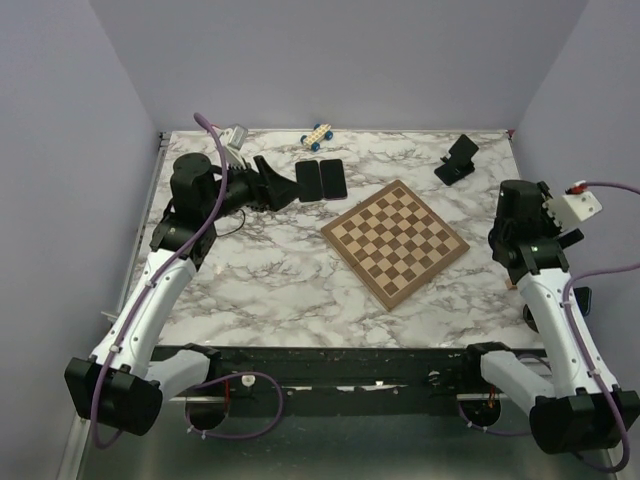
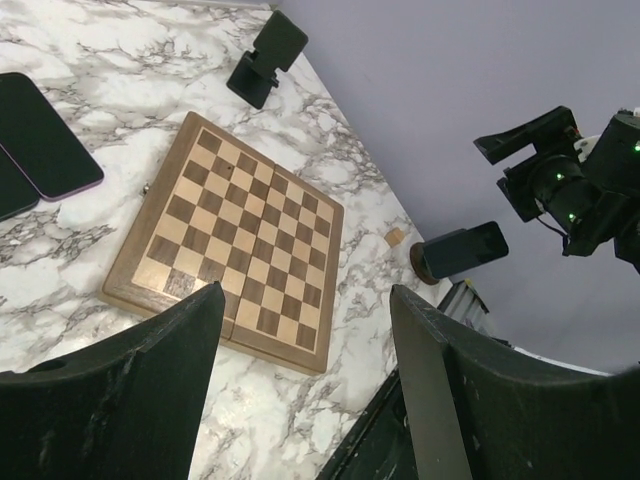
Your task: Remove the phone from the phone stand
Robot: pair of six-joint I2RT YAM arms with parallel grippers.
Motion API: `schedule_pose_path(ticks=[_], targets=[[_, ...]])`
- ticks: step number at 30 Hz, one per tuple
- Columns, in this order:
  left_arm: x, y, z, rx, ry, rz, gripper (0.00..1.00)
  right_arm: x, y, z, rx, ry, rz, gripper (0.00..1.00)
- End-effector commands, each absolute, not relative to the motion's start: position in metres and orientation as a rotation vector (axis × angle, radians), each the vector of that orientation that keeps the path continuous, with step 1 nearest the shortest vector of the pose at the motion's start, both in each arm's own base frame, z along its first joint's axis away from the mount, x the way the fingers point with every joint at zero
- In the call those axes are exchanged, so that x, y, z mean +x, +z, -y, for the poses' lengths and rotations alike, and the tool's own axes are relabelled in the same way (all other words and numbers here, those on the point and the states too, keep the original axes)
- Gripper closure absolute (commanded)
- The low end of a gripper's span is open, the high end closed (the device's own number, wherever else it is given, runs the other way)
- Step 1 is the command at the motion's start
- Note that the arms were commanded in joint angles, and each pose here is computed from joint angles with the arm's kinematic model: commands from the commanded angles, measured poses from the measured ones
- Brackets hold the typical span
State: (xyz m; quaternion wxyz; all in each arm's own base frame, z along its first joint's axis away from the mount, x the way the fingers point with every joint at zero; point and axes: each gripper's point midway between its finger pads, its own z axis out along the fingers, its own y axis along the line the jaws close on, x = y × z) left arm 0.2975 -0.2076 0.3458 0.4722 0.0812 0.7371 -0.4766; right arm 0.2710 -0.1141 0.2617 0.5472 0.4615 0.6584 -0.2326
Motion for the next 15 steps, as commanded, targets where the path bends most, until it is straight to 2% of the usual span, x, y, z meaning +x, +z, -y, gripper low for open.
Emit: schedule_pose_path(ticks=[1,6,7,8,15], targets=[[0.29,0.349,0.216,0.23,-1.171,-1.795,0.24,0.228,0.256,0.138,1.272,-0.613,-1.405,0.12],[0.282,0.347,0.227,0.265,-1.201,-1.8,0.25,0.207,0.244,0.151,1.341,-0.692,-1.375,0.12],[0.281,0.348,0.229,0.269,-1.204,-1.8,0.24,0.203,0.234,0.152,1.374,-0.718,-1.385,0.02],[0.28,0.347,0.231,0.277,-1.208,-1.8,0.25,0.197,0.224,0.152,1.41,-0.744,-1.401,0.0],[0.276,0.343,0.238,0.302,-1.202,-1.811,0.24,0.17,0.185,0.155,1.596,-0.808,-1.352,0.0]])
